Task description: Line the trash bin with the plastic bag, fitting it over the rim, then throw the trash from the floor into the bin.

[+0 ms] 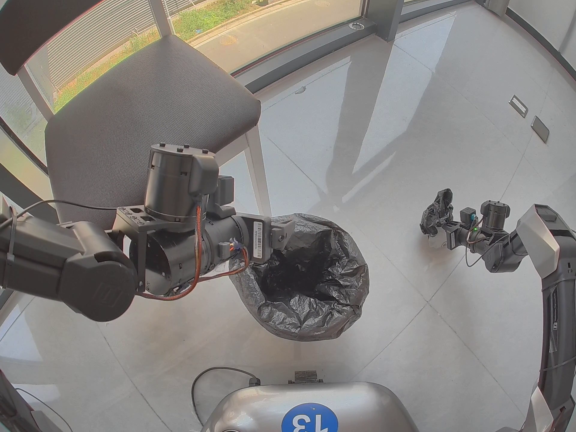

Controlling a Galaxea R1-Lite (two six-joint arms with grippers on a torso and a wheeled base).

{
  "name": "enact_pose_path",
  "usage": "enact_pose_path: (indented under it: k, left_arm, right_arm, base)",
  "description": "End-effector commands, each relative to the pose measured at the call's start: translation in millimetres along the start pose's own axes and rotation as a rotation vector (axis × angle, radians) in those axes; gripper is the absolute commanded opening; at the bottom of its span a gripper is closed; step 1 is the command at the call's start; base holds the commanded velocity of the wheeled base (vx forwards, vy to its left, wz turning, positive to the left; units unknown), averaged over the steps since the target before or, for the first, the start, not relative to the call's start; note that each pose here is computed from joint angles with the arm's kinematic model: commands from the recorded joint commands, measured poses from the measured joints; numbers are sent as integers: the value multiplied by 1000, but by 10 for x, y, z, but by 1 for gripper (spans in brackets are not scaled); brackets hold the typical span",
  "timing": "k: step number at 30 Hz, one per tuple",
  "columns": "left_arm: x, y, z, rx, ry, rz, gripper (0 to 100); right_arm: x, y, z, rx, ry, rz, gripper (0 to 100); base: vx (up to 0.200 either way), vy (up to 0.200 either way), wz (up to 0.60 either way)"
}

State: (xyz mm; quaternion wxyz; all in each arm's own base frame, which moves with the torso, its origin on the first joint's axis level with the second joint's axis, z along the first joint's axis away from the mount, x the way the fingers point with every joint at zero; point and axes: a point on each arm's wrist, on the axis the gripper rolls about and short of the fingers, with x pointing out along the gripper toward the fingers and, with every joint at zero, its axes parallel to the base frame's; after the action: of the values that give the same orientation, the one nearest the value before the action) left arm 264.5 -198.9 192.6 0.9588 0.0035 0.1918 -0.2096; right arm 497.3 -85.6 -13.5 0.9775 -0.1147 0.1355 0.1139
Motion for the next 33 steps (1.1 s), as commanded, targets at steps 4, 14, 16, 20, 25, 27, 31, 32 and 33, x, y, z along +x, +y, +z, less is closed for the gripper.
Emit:
enact_pose_path:
  k: [4,14,16,20,25,27,31,32,33]
  left_arm:
    - [-1,5,-28,1,9,2,100]
    - [-15,-19,-22,3,4,-6,100]
    - [-22,-28,-19,4,2,-6,100]
    - [-40,-51,-17,6,0,-14,100]
    - [-51,-57,-56,12,12,-16,100]
    - [-52,-60,-70,15,16,-17,100]
    - [-56,-52,-111,16,30,-14,100]
    - [-56,-51,-115,16,31,-14,100]
    - [-56,-48,-133,18,37,-13,100]
  right_arm:
    - [-30,-29,-14,-4,4,-5,0]
    - [-777,-25,770,-64,-77,-36,0]
    - [-1044,48,934,-64,-83,-35,0]
    - [-1387,181,1098,-64,-88,-26,0]
    - [-2058,429,1311,-69,-97,-18,0]
    - [-2207,468,1391,-75,-110,-19,0]
    - [-2600,746,1676,-91,-131,46,0]
    - [-2626,770,1700,-92,-134,53,0]
    - [-2797,922,1827,-101,-150,101,0]
  base:
    - [0,0,0]
    - [0,0,0]
    - [0,0,0]
    - [0,0,0]
    - [0,0,0]
    - [0,0,0]
    - [0,0,0]
    - [0,0,0]
    - [0,0,0]
